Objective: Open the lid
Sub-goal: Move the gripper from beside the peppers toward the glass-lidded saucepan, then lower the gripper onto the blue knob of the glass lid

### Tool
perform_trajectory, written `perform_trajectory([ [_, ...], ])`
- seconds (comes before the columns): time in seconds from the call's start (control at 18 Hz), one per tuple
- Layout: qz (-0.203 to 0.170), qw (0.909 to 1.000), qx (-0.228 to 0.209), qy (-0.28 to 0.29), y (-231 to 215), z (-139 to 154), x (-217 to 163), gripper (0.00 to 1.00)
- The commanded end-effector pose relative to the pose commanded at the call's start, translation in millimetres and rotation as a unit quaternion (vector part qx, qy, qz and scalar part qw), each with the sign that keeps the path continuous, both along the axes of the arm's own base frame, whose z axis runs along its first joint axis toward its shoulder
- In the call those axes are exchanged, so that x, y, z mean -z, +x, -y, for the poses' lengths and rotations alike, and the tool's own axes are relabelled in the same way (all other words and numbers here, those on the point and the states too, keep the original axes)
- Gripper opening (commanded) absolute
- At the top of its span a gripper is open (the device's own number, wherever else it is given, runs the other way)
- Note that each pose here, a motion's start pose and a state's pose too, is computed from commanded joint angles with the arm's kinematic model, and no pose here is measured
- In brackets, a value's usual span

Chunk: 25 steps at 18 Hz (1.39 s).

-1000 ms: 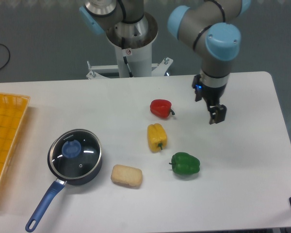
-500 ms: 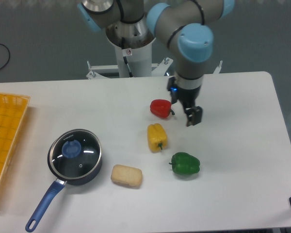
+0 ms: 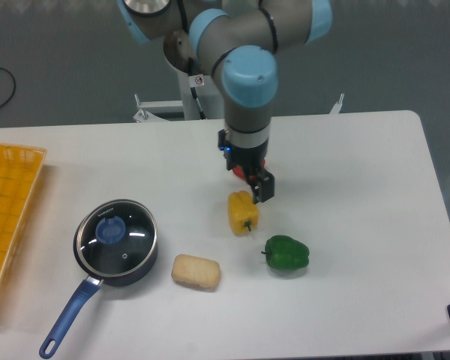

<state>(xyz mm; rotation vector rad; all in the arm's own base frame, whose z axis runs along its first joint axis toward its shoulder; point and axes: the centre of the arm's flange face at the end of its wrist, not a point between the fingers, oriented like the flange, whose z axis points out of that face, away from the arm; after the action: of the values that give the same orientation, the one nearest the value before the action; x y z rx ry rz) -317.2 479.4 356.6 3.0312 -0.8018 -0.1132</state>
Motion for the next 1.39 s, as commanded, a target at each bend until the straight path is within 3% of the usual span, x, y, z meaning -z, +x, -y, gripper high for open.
perform_trajectory([
  [0.56,0.006,0.9984,-0.054,0.015,56.8,-51.0,7.8,1.0],
  [1.06,0.008,0.9975,-0.064,0.029,98.4,-95.1,18.1,1.0],
  [1.39,0.018,0.9939,-0.107,0.022,114.0,-115.0,37.1,1.0],
])
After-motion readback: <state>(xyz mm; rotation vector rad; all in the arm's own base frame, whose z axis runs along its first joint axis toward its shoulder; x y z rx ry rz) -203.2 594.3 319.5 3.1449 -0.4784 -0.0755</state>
